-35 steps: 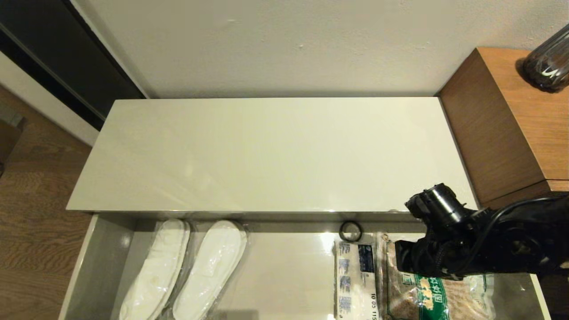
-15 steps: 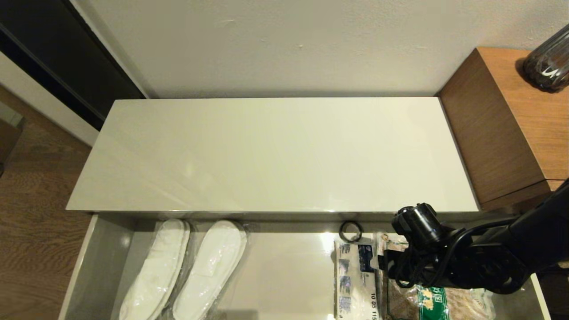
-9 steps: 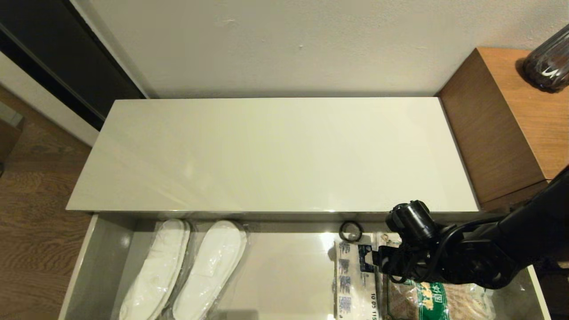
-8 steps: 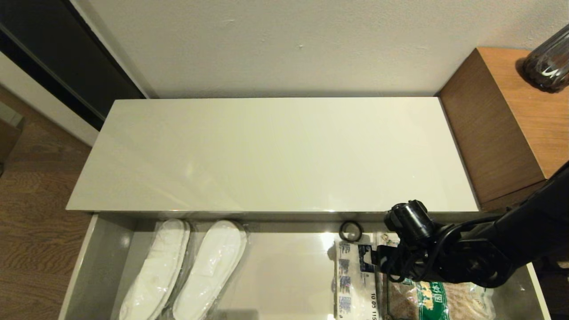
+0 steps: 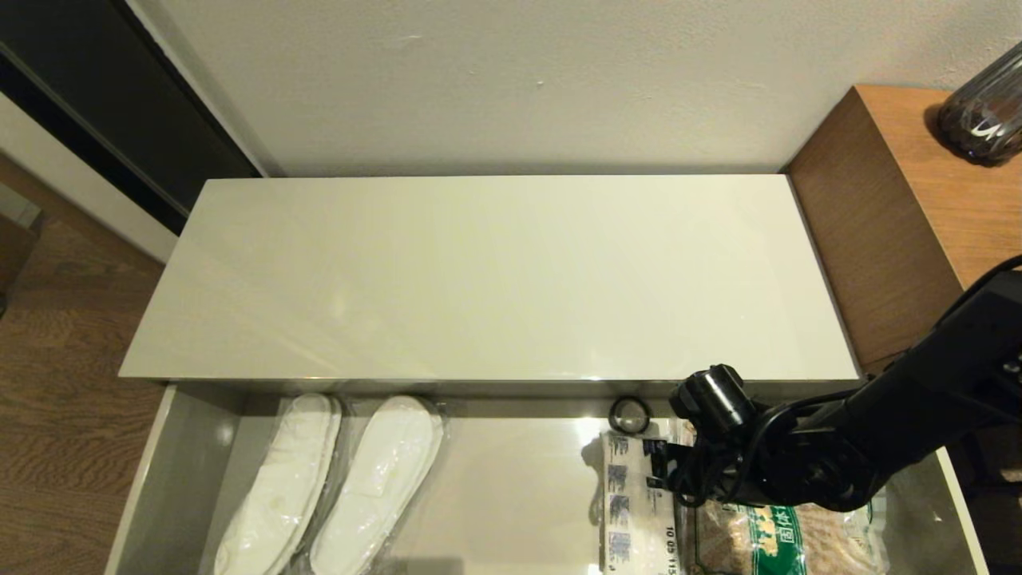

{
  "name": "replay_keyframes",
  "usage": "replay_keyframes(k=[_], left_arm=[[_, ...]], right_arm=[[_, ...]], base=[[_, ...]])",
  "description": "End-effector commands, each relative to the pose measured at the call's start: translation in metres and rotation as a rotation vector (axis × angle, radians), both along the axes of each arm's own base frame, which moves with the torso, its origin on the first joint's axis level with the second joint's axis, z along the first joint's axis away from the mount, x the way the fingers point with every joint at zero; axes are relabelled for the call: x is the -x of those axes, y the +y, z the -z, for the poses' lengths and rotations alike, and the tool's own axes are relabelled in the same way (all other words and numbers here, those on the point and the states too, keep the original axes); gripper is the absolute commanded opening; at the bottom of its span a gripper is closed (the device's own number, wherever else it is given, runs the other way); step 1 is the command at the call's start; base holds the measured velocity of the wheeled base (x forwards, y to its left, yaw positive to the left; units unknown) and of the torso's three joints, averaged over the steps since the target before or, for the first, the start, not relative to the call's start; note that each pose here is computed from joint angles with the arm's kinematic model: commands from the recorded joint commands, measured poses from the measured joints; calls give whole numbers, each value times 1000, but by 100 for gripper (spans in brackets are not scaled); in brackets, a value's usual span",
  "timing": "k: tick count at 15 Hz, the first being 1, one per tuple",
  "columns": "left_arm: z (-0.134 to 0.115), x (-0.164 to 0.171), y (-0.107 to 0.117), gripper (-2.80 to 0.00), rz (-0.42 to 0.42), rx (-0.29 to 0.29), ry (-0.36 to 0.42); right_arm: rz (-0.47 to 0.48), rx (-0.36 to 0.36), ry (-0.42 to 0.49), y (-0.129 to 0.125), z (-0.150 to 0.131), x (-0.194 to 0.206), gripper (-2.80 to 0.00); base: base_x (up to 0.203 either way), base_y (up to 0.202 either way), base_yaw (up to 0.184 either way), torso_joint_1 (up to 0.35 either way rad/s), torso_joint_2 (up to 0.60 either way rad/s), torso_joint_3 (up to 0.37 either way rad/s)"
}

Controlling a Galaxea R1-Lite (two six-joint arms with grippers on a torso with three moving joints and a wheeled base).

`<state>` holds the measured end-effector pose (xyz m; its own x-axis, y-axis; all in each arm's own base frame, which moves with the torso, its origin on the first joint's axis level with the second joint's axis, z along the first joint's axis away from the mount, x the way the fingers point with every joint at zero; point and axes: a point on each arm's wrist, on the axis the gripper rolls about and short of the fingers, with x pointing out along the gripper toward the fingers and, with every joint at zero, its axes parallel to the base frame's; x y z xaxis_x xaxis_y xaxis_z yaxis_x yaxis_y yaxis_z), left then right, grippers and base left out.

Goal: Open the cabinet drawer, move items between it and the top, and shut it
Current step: Take out the tissue from the drawer

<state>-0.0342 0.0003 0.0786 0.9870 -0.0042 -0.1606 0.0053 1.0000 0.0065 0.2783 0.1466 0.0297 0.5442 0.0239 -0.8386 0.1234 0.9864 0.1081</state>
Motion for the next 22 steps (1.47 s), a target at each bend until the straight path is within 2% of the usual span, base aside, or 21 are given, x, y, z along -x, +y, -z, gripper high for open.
replay_keyframes(k=[1,5,9,22], left_arm=[[0,0,0,-280,1,0,1],[0,0,0,-280,-1,0,1],[1,0,0,-280,0,0,3],[0,0,0,-280,2,0,1]], right_arm=[[3,7,12,1,6,-1,0],[5,18,37,2,16,-3,0],[0,-10,-11,4,27,-5,0],[-21,-2,-5,6,39,4,0]], base=[[0,0,0,0,0,0],[0,0,0,0,0,0],[0,0,0,0,0,0],[0,0,0,0,0,0]])
